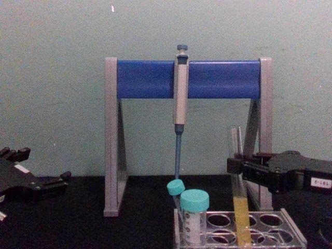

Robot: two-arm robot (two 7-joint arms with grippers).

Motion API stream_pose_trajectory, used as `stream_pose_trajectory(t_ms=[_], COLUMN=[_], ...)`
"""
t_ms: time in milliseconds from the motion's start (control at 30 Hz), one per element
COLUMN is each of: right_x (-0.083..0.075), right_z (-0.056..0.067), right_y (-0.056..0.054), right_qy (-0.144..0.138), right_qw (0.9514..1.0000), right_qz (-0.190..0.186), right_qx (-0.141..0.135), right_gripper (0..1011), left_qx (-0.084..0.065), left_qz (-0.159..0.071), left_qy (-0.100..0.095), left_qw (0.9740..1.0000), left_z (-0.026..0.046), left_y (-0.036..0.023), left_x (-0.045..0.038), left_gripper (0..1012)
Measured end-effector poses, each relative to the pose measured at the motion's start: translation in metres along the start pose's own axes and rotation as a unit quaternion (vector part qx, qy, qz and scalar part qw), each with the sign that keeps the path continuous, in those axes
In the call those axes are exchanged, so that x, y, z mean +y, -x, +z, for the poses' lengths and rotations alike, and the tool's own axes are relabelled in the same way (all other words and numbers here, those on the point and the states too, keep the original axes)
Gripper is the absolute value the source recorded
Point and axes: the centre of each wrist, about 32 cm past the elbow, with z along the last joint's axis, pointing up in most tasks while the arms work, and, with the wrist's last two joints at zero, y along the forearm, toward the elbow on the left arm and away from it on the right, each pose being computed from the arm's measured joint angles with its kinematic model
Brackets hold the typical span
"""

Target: Pick up the test tube from the test tube rack, shake it, then place it back into the test tube rack.

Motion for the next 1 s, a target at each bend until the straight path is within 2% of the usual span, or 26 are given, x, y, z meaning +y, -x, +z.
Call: stream_pose_trajectory(t_ms=[1000], right_x=[0.0033], right_z=[-0.0007], right_y=[-0.0014], right_qy=[0.015], right_qw=[0.9999], right_qz=[0.002], right_qx=[0.007], right_gripper=[228], left_qx=[0.000], left_qz=[0.000], left_qy=[0.000], left_qw=[1.0000], left_z=[0.0000], left_y=[0.0000], left_x=[0.0000], left_gripper=[1001])
